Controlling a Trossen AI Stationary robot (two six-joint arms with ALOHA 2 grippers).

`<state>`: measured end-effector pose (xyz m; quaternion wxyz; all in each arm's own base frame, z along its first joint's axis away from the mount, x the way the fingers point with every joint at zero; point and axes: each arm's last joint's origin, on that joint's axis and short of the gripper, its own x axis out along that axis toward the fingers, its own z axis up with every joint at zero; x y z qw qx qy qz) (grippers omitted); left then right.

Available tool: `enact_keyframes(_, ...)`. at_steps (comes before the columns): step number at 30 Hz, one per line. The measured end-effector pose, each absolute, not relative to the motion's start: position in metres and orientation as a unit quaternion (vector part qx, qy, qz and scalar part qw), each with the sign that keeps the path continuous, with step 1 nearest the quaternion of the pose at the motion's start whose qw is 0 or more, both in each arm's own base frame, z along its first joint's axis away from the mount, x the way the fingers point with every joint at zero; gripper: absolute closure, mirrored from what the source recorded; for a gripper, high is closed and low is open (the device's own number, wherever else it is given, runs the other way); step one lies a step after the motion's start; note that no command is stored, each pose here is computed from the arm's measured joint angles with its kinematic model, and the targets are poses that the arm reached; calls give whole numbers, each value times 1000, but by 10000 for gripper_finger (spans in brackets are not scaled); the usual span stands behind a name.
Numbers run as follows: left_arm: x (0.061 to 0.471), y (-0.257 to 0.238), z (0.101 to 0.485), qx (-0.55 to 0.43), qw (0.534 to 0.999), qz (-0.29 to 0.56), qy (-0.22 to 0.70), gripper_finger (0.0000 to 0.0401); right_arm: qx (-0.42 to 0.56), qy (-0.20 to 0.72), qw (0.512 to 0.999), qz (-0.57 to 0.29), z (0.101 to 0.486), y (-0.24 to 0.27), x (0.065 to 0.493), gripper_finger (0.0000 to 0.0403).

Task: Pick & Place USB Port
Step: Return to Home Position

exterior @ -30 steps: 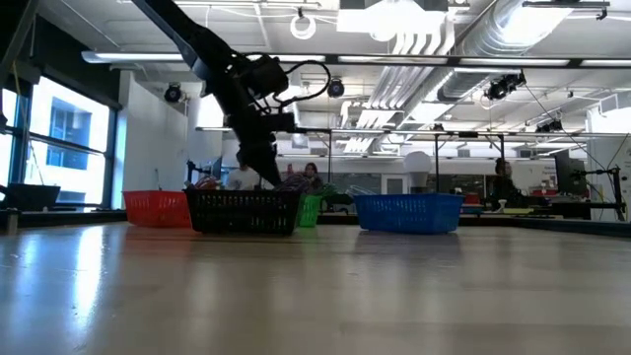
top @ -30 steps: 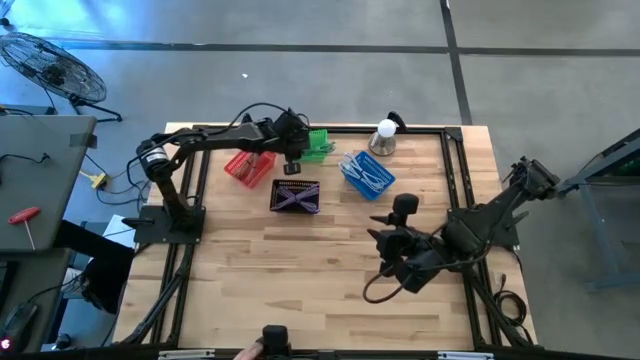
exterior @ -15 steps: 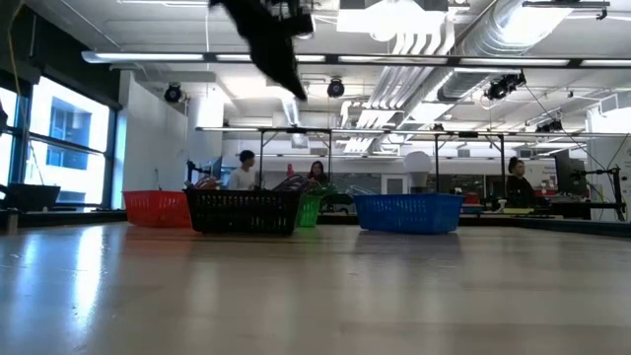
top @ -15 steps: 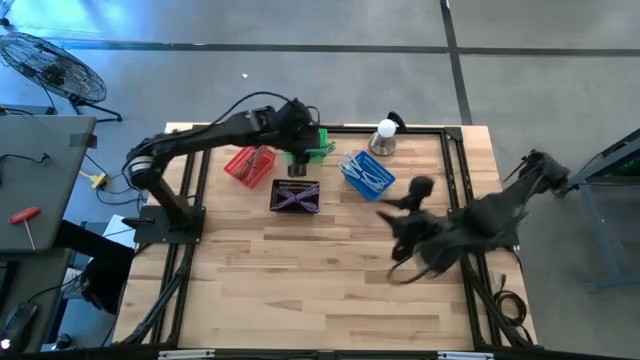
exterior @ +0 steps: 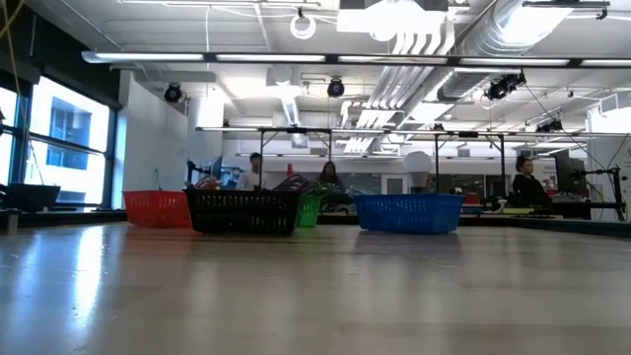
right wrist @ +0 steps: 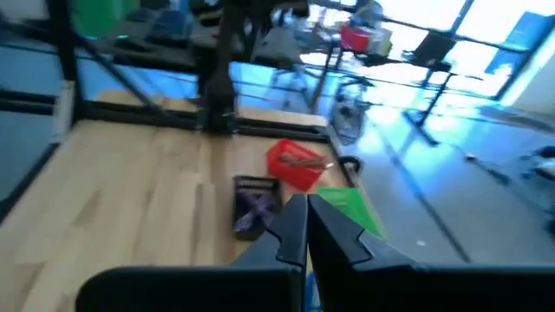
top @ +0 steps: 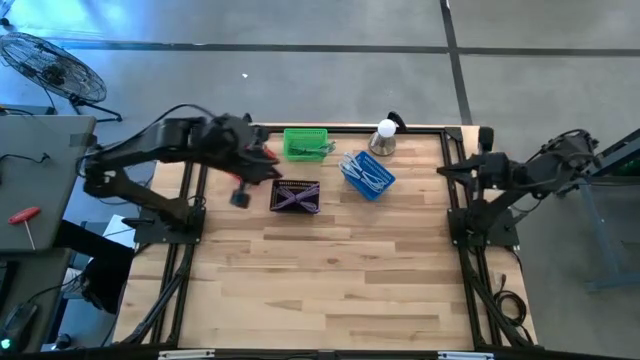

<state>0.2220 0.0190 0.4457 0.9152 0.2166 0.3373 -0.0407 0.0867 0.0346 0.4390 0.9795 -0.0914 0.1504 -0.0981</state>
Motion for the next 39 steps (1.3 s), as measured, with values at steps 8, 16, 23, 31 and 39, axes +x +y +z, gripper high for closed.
enact_keyframes(8, 164, 9, 416, 187, 949, -51, 250, 400, -38, 70, 996, -39, 374, 19, 60, 402)
enact_keyframes(16, 132, 2, 342, 157, 982, -87, 64, 401, -9, -28, 999, 29, 305, 22, 58, 402)
enact_keyframes(23, 127, 1, 275, 107, 990, -88, 10, 401, -12, -35, 999, 21, 263, 26, 65, 403)
enact_keyframes(31, 129, -1, 215, 49, 990, -134, 10, 401, -20, -20, 999, 18, 228, 34, 77, 403)
enact_keyframes(39, 125, -1, 172, 30, 991, -132, -7, 401, -47, -16, 998, 28, 195, 41, 86, 403)
